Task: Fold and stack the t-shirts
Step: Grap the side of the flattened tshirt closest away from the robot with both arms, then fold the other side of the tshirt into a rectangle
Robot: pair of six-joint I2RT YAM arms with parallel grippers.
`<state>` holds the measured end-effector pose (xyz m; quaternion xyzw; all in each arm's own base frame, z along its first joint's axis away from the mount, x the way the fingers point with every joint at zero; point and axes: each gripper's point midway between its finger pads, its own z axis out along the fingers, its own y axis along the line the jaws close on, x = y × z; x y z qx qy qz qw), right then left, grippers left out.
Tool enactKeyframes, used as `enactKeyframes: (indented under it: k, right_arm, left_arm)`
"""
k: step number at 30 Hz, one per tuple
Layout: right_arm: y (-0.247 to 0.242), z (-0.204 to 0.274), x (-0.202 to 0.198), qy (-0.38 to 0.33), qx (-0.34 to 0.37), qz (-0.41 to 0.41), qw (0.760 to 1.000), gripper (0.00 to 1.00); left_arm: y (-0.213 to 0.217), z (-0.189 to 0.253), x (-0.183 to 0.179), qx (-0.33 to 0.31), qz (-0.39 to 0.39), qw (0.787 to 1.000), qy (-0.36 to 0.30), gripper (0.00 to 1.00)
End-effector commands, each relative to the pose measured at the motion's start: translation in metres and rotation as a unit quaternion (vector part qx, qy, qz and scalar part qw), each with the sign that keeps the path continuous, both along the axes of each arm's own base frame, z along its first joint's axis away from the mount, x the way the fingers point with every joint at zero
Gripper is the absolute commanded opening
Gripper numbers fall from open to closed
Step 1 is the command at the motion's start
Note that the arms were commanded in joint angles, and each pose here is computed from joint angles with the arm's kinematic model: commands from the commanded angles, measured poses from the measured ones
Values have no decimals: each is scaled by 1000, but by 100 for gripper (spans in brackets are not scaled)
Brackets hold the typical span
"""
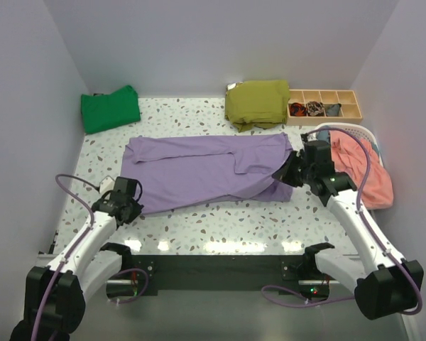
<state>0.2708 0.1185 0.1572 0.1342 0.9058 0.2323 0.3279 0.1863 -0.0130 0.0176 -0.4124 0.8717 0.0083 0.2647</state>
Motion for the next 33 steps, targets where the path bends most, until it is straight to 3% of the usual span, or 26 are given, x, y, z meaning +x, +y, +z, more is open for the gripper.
enactKeyframes:
  k: [1,13,28,33]
  right_arm:
    - [-20,25,-16,-11,-36,-24,999,0]
    - [-27,13,-10,-2,-58,-40,998,0]
    - [-21,-12,72,3,-96,-49,994,0]
    - [-14,-15,100,-2,-95,-46,994,0]
  left_arm:
    - [-3,42,25,12,-26,999,-38,0]
    - [0,77,68,72,-103,992,-33,0]
    - [10,66,153,126,-147,981,-30,0]
    - [15,48,178,148,-154,977,4,0]
